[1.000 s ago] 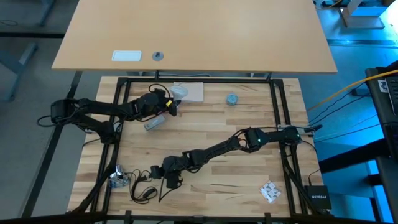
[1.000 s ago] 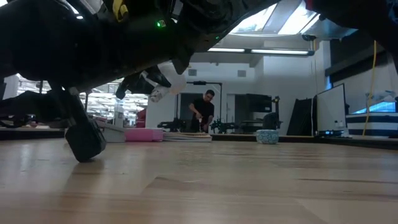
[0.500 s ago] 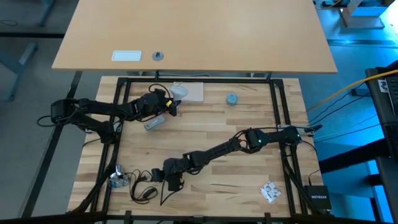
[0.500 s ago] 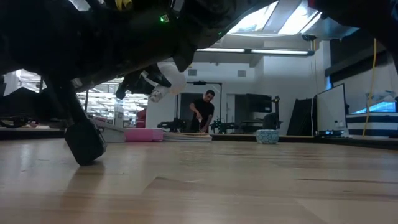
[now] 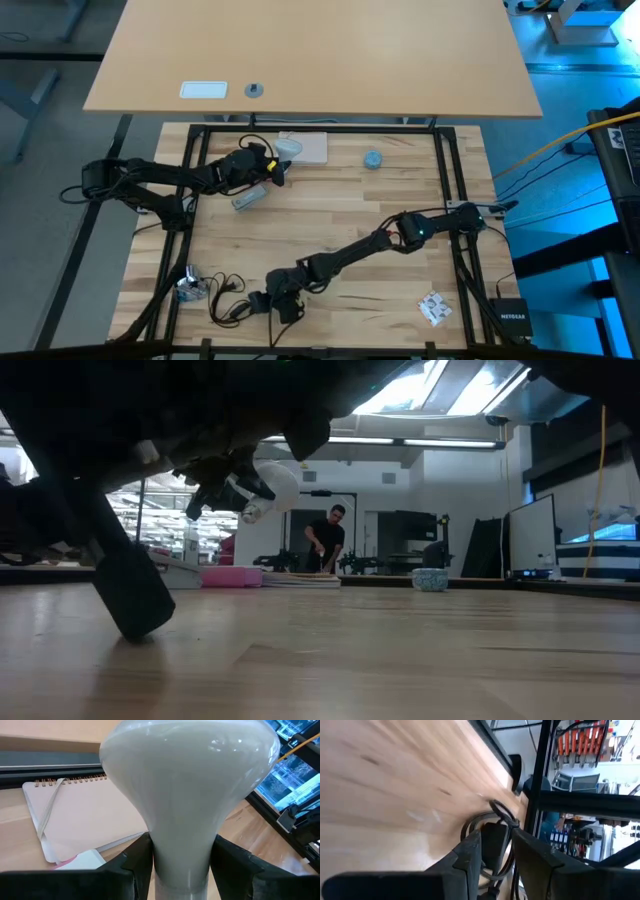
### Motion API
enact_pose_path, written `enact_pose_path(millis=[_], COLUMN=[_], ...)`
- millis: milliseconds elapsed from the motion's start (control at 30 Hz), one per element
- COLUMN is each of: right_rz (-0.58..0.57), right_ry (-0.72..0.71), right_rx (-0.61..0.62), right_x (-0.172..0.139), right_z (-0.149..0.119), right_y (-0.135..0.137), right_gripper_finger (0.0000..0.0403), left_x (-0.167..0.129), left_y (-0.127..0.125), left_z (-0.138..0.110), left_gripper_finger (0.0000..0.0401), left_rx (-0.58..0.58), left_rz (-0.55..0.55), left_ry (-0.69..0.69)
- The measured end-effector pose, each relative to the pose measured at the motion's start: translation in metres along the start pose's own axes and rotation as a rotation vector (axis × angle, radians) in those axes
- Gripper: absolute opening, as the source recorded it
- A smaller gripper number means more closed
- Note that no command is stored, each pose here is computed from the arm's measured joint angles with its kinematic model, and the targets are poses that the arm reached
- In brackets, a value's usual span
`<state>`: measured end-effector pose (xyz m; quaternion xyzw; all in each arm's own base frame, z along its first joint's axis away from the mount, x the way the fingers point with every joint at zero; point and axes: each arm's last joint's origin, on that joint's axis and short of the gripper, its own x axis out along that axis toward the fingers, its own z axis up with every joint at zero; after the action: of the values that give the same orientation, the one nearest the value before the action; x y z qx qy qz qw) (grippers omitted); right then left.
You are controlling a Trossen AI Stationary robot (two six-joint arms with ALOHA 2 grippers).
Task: Screw lightbulb
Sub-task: Insert the white lightbulb into the desk lamp
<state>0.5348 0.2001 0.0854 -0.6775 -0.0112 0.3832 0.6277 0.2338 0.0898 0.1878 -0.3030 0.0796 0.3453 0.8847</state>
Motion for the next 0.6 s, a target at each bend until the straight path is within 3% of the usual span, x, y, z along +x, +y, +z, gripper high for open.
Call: enact_pose_path(millis=[600], right_rz=[0.007], right_ry=[0.044], right_rx=[0.044], right_x=[-0.0001], right_z=[-0.0012], right_y=[0.0004], right_gripper_finger=[0.0113], left_x=[0.0000], left_y=[0.0000], left_z=[0.0000], left_gripper_finger=[0.0155], left_rx=[-0.004], left_rz=[0.000], left_ry=[0.000])
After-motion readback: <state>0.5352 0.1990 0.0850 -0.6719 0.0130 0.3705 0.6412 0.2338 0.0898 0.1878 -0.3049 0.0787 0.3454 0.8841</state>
